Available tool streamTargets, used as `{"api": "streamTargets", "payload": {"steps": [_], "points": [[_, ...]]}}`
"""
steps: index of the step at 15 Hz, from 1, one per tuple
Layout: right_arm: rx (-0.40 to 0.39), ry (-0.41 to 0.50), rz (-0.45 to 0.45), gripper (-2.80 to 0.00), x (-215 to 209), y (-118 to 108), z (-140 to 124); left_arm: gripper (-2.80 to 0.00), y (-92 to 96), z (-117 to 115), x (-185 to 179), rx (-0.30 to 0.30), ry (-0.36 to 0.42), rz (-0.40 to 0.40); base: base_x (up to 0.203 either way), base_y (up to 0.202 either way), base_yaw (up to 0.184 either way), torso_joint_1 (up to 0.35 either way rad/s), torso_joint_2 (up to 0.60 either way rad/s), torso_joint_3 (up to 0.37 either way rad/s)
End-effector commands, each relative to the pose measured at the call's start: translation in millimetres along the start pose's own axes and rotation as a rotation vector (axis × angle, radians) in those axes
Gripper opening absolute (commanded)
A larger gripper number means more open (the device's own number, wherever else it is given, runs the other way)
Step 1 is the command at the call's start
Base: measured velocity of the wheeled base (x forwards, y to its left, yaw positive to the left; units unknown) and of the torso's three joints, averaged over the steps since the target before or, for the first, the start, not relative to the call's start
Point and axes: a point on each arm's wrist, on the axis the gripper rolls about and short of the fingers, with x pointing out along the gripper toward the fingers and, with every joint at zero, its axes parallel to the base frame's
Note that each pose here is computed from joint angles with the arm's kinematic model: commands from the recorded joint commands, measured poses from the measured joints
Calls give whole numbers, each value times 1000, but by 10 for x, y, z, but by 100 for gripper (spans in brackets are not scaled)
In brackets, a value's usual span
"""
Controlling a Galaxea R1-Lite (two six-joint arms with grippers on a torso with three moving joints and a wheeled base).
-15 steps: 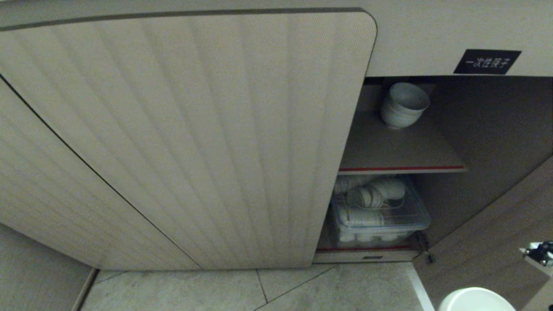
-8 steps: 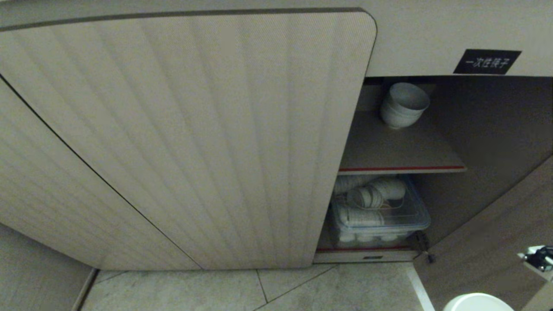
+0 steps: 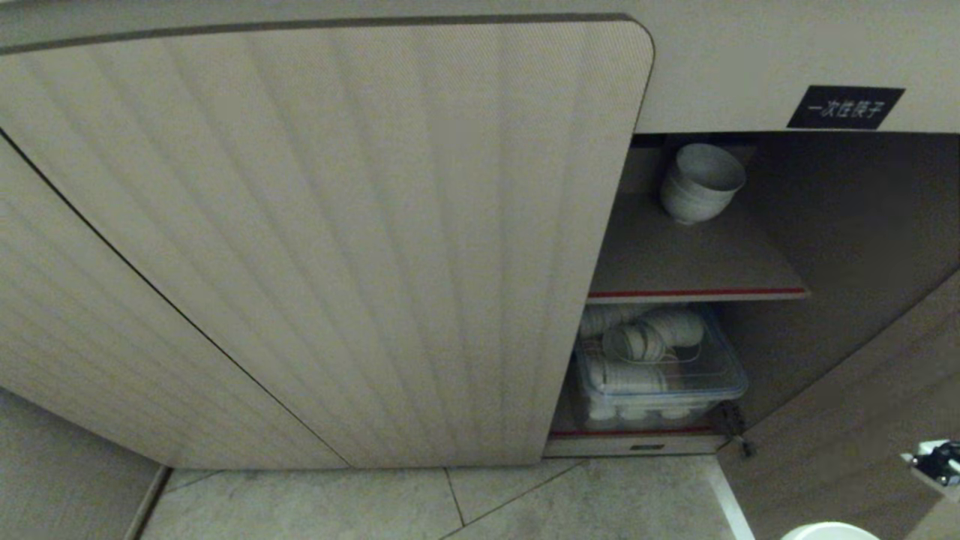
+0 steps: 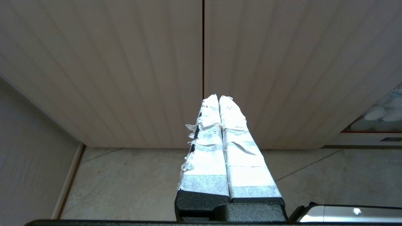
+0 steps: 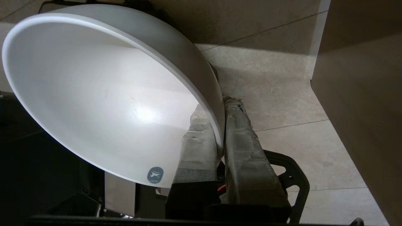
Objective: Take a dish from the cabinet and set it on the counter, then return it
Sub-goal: Place it on the table
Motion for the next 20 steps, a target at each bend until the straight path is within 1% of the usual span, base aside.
{"api": "streamTargets", "payload": {"steps": [1,3,6,10,16,18,20], "points": [[29,-11,2,-280,-2,2,19,-280,0,0,0,0,0,2,0,0,0,0,0,0],[46,-24,3,-280,-4,3,29,-280,0,0,0,0,0,2,0,0,0,0,0,0],[46,-27,7,-280,-3,6,37,-280,0,0,0,-2,0,2,0,0,0,0,0,0],[42,-54,10,-280,-15,10,58,-280,0,0,0,-1,0,2,0,0,0,0,0,0],[39,-48,11,-280,-7,12,44,-280,0,0,0,0,0,2,0,0,0,0,0,0],[59,-51,13,-280,-11,15,50,-280,0,0,0,-2,0,2,0,0,0,0,0,0],[59,-52,17,-280,-14,23,46,-280,0,0,0,0,-1,2,0,0,0,0,0,0]]}}
